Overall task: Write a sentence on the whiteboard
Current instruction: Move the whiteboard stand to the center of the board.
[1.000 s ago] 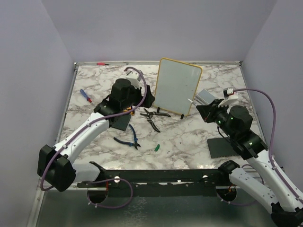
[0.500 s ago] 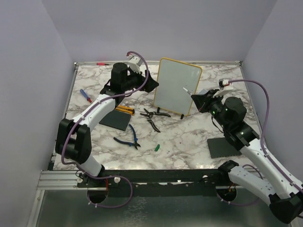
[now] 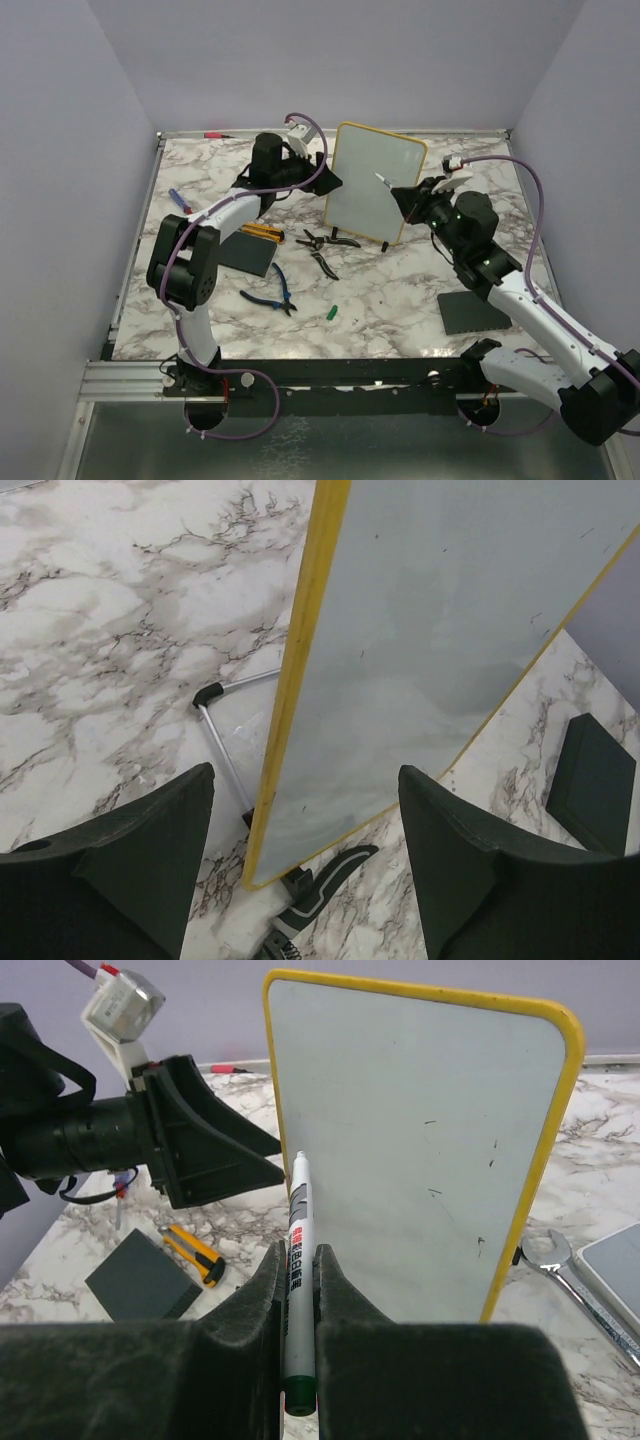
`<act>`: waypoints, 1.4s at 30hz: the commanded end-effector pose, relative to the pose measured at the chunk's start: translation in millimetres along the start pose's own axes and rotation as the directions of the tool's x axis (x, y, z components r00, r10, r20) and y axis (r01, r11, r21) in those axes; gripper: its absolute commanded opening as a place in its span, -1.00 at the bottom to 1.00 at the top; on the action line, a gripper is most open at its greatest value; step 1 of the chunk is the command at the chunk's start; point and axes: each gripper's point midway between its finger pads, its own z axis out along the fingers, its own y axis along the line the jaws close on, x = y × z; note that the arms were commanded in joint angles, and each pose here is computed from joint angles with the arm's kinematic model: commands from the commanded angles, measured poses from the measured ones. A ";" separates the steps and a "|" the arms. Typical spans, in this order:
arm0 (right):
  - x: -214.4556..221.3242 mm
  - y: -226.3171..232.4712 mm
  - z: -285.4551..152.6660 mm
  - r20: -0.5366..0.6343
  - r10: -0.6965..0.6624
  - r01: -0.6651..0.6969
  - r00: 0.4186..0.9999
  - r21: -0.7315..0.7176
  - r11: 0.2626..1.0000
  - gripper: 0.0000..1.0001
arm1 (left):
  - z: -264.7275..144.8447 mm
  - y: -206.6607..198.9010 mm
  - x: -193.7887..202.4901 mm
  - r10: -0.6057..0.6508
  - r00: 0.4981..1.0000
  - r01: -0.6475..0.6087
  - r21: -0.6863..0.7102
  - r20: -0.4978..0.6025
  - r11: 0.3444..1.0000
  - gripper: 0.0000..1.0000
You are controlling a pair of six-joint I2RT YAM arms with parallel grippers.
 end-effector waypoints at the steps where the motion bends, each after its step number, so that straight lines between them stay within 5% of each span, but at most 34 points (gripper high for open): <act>1: -13.3 10.4 -9.8 0.049 -0.008 0.010 0.999 -0.056 0.998 -0.99 | -10.7 6.0 6.6 0.011 0.999 -0.009 -0.058 0.031 0.998 0.51; 10: -7.5 10.4 -22.2 0.034 0.017 -0.015 0.999 -0.063 0.998 -0.99 | -52.7 -9.1 50.4 -0.008 1.000 0.015 -0.271 0.026 0.963 0.63; 20: -8.3 7.2 -27.4 0.036 0.035 -0.033 0.999 -0.043 0.999 -0.99 | -33.6 -35.0 94.5 -0.042 0.999 0.031 -0.429 -0.016 0.903 0.17; 42: -5.2 -3.1 -33.2 0.024 0.030 -0.031 0.999 0.012 0.999 -0.99 | 5.2 -12.6 149.8 -0.030 0.993 -0.037 -0.543 -0.113 0.839 -0.09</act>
